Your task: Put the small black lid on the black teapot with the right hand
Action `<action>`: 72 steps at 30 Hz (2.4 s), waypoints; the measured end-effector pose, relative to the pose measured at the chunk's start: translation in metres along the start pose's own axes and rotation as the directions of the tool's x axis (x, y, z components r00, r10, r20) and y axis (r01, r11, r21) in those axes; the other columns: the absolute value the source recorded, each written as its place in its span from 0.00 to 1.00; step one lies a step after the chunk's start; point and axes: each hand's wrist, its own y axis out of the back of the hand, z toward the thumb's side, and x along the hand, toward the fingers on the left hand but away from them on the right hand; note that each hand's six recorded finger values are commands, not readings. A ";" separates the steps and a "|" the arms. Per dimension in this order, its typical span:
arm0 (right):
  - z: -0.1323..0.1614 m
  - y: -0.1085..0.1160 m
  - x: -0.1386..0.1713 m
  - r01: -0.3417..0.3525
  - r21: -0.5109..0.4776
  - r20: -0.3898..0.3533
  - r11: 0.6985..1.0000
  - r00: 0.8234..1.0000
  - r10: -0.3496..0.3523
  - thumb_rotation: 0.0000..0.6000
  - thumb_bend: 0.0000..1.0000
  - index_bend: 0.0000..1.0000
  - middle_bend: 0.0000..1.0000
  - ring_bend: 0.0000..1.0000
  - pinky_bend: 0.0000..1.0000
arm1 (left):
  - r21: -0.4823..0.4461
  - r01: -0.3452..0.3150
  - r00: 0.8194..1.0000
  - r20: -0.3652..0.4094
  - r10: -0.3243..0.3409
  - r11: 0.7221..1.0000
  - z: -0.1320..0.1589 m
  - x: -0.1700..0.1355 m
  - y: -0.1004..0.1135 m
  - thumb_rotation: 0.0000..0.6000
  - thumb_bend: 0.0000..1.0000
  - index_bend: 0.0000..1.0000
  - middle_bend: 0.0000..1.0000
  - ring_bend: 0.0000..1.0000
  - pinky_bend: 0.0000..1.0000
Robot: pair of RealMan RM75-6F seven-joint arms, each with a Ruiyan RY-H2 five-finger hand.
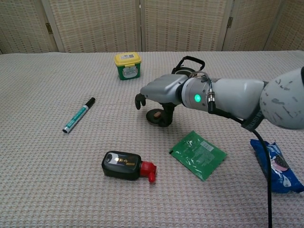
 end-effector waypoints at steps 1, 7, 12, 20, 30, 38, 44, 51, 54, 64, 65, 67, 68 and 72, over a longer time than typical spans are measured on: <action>-0.001 -0.001 0.000 0.000 0.000 0.003 1.000 1.000 0.000 1.00 0.33 0.22 0.24 0.84 0.76 | -0.001 0.000 1.000 0.000 0.000 1.000 0.000 0.000 0.000 1.00 0.33 0.13 0.09 0.12 0.08; -0.002 -0.002 0.000 0.001 0.007 0.013 1.000 1.000 -0.001 1.00 0.33 0.22 0.26 0.84 0.76 | -0.005 -0.001 1.000 0.002 0.001 1.000 0.000 0.001 0.000 1.00 0.33 0.13 0.09 0.12 0.08; -0.001 -0.004 0.000 -0.001 0.016 0.013 1.000 1.000 0.001 1.00 0.33 0.22 0.26 0.84 0.77 | -0.010 0.003 1.000 0.001 -0.003 1.000 -0.001 0.001 -0.001 1.00 0.33 0.13 0.09 0.12 0.08; 0.000 -0.007 0.000 0.000 0.032 0.021 0.999 1.000 -0.001 1.00 0.33 0.25 0.28 0.84 0.77 | -0.020 0.014 1.000 0.000 -0.014 1.000 -0.002 0.000 -0.003 1.00 0.33 0.13 0.09 0.12 0.08; 0.001 -0.009 -0.004 0.002 0.050 0.030 0.999 1.000 -0.004 1.00 0.33 0.31 0.32 0.85 0.77 | -0.023 0.020 1.000 -0.004 -0.020 1.000 -0.004 -0.001 -0.003 1.00 0.33 0.13 0.09 0.12 0.08; 0.001 -0.007 -0.005 0.021 0.064 0.041 0.998 0.999 -0.024 1.00 0.33 0.40 0.39 0.87 0.80 | -0.026 0.023 1.000 -0.005 -0.023 0.999 -0.005 -0.001 -0.004 1.00 0.33 0.13 0.09 0.12 0.08; -0.003 -0.005 -0.003 0.030 0.065 0.049 0.997 0.998 -0.033 1.00 0.33 0.41 0.39 0.88 0.80 | -0.028 0.030 1.000 -0.005 -0.030 0.999 -0.005 -0.001 -0.006 1.00 0.33 0.13 0.09 0.12 0.08; -0.025 0.015 0.005 0.071 0.050 0.083 0.996 0.994 -0.075 1.00 0.33 0.42 0.40 0.88 0.80 | -0.029 0.031 1.000 0.002 -0.031 0.999 -0.003 -0.001 -0.006 1.00 0.33 0.13 0.09 0.12 0.08; -0.043 0.028 0.010 0.096 0.038 0.117 0.995 0.988 -0.100 1.00 0.33 0.43 0.40 0.88 0.80 | -0.028 0.033 0.999 0.008 -0.033 0.999 -0.001 0.000 -0.006 1.00 0.33 0.13 0.09 0.12 0.08; -0.110 0.056 0.020 0.144 0.029 0.261 0.989 0.954 -0.146 1.00 0.33 0.43 0.40 0.88 0.80 | -0.024 0.036 0.999 0.016 -0.036 0.999 0.003 0.001 -0.007 1.00 0.33 0.14 0.09 0.12 0.07; -0.114 0.056 0.020 0.142 0.029 0.269 0.989 0.952 -0.145 1.00 0.33 0.43 0.40 0.88 0.80 | -0.023 0.037 0.999 0.017 -0.037 0.999 0.004 0.001 -0.007 1.00 0.33 0.14 0.09 0.12 0.07; -0.122 0.056 0.018 0.139 0.029 0.284 0.990 0.948 -0.141 1.00 0.33 0.43 0.40 0.88 0.80 | -0.022 0.039 0.999 0.018 -0.039 0.999 0.005 0.002 -0.007 1.00 0.33 0.14 0.09 0.12 0.07; -0.124 0.055 0.017 0.138 0.028 0.289 0.990 0.947 -0.140 1.00 0.33 0.43 0.40 0.88 0.80 | -0.021 0.040 0.999 0.019 -0.040 0.999 0.006 0.002 -0.007 1.00 0.33 0.14 0.09 0.12 0.07; -0.130 0.052 0.012 0.133 0.017 0.303 0.991 0.944 -0.132 1.00 0.33 0.43 0.40 0.88 0.80 | -0.020 0.042 0.999 0.017 -0.041 0.999 0.006 0.002 -0.008 1.00 0.33 0.14 0.09 0.12 0.07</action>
